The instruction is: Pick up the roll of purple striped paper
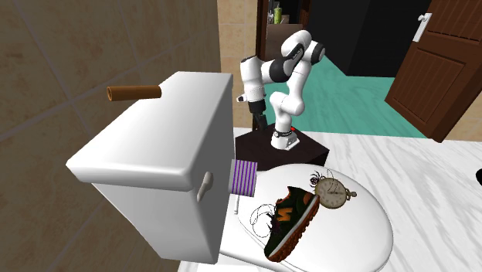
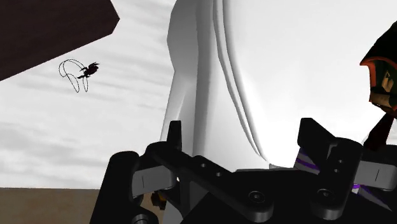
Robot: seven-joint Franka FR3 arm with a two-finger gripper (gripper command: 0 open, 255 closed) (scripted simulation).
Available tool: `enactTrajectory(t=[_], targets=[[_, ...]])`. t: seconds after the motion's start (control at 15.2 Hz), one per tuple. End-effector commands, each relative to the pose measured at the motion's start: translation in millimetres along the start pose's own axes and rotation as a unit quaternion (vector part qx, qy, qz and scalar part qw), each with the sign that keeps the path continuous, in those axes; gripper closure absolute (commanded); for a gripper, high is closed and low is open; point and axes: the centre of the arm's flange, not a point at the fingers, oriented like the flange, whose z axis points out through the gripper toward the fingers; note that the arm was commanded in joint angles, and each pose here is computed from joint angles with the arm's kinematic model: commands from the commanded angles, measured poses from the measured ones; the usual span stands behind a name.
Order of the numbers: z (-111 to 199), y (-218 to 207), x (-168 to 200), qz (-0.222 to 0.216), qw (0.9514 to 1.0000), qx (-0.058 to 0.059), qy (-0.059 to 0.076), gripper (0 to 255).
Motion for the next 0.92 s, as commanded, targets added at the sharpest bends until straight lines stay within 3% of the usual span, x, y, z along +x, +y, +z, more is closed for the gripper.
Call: enactTrajectory(t=[0.0, 0.4, 0.86], targets=[[7.3, -22.9, 4.7, 0.015, 0.9997, 0.021, 0.004, 0], [19.6, -79.8, 23.0, 0.056, 0.9951, 0.080, 0.018, 0], [24.8, -145.3, 50.5, 0.104, 0.9829, 0.148, 0.033, 0]])
